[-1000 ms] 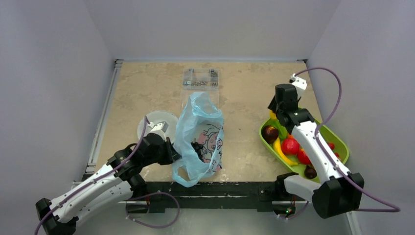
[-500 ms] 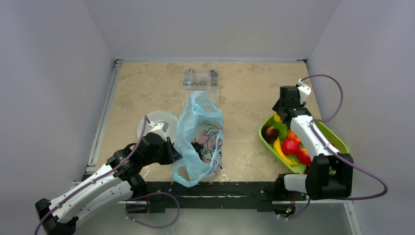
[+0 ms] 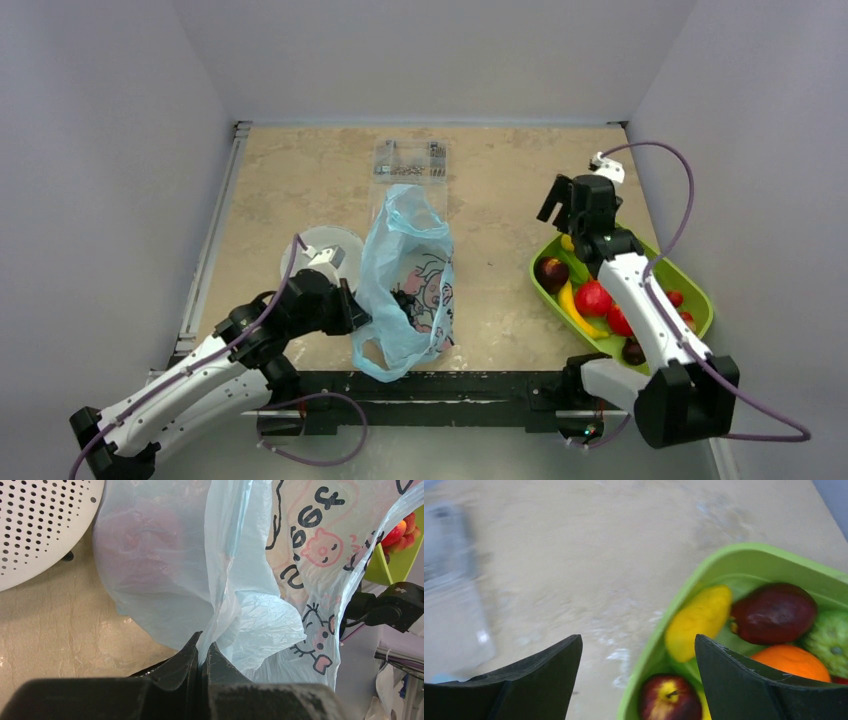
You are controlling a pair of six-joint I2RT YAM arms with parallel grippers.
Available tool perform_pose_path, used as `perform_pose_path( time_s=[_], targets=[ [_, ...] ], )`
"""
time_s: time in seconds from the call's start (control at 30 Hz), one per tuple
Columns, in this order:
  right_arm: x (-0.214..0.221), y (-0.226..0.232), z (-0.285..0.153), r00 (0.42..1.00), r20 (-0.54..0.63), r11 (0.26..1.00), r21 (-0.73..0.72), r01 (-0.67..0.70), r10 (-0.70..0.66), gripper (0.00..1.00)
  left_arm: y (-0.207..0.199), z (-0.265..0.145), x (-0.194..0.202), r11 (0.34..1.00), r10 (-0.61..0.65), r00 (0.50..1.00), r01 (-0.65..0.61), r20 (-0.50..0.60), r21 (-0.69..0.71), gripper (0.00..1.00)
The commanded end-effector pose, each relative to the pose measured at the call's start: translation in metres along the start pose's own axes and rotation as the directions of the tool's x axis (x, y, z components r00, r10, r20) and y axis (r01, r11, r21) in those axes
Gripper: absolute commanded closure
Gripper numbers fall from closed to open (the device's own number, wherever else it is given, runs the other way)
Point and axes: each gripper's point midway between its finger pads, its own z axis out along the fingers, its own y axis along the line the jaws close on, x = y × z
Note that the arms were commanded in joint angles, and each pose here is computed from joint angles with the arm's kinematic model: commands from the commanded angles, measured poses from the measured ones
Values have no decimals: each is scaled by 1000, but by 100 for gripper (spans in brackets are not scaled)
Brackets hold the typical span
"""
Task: Take the fake fruits out of the plastic bag
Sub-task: Place the fake fruit in the bin, then take out the fake fruit from the plastic bag.
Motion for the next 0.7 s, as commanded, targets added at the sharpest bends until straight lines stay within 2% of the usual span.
perform_pose_path(
  time_s=[0.0,0.07,0.2,0.27,0.43,0.5,0.53,0.63,0.67],
  targets=[
    [-53,98,-86,972,203,881,-431,198,-119,16,-14,-12,-11,998,38,999,-39,25,41,100],
    [-47,142,-124,963,211,741,-617,264,-168,15,-15,-15,-13,998,51,998,-52,26,33,100],
    [-31,211,-207,942,243,450,-832,325,-230,15,-20,-24,-19,997,76,997,-77,32,31,100],
    [-20,236,-260,929,290,278,-896,348,-228,15,-24,-29,-23,995,86,995,-87,41,39,100],
    [4,266,-374,908,366,-79,-931,357,-204,14,-25,-37,-29,994,99,994,-101,55,30,100],
    [20,277,-402,911,349,-172,-933,316,-221,15,-25,-38,-30,994,100,993,-102,59,27,100],
    [26,283,-410,916,333,-190,-937,294,-224,16,-25,-38,-29,994,101,993,-102,58,25,100],
    [50,295,-419,929,270,-220,-951,217,-251,24,-23,-38,-28,995,97,994,-98,55,18,100],
    [58,298,-414,930,252,-205,-958,201,-268,29,-22,-38,-28,995,96,994,-97,54,14,100]
  ],
)
